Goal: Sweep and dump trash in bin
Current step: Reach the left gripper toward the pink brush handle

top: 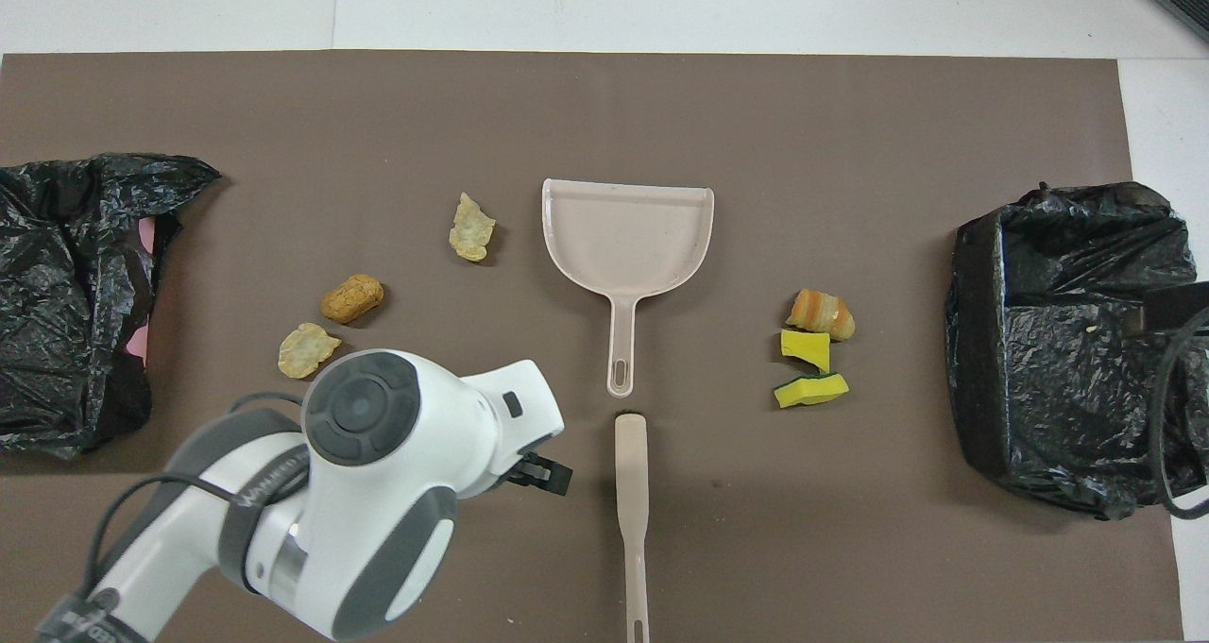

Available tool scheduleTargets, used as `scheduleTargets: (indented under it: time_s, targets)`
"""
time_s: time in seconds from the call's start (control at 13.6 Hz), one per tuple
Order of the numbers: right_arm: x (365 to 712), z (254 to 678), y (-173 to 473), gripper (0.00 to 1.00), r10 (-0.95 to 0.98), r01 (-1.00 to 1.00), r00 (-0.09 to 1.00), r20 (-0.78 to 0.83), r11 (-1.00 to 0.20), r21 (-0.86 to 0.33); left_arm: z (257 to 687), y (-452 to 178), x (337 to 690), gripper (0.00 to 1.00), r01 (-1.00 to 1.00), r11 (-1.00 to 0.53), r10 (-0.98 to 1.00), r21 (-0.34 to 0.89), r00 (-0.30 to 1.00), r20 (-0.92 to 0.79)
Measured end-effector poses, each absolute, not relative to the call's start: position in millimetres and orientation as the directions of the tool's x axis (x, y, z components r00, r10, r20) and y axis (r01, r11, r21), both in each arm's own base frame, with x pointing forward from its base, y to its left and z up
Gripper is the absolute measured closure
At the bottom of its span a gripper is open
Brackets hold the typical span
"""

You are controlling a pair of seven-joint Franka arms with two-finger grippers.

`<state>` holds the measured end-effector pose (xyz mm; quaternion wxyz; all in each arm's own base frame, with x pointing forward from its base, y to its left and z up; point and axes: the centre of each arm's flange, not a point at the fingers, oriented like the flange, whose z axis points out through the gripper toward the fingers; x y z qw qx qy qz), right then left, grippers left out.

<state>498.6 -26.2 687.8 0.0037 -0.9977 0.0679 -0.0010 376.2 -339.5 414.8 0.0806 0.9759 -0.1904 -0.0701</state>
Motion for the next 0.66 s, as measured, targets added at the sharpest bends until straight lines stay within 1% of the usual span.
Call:
scheduleTargets:
  time_s: [0.37, 0.44, 0.66]
  targets:
    - [498.4, 687.6, -26.3, 0.0, -0.136, -0.136, 0.991, 0.0, -0.991, -0.007, 393.1, -423.1, 290.5, 0.0, -0.315, -0.935, -0.333, 0.166, 0.938, -0.097]
    - [497.9, 687.3, -26.3, 0.0, -0.136, -0.136, 0.991, -0.003, -0.991, -0.007, 384.3, -435.2, 279.3, 0.0, -0.308, -0.938, -0.326, 0.162, 0.941, -0.096]
    - [492.3, 684.1, -26.5, 0.0, -0.135, -0.135, 0.991, -0.014, -0.991, -0.008, 357.3, -452.8, 263.3, 0.0, -0.298, -0.945, -0.313, 0.138, 0.943, -0.108]
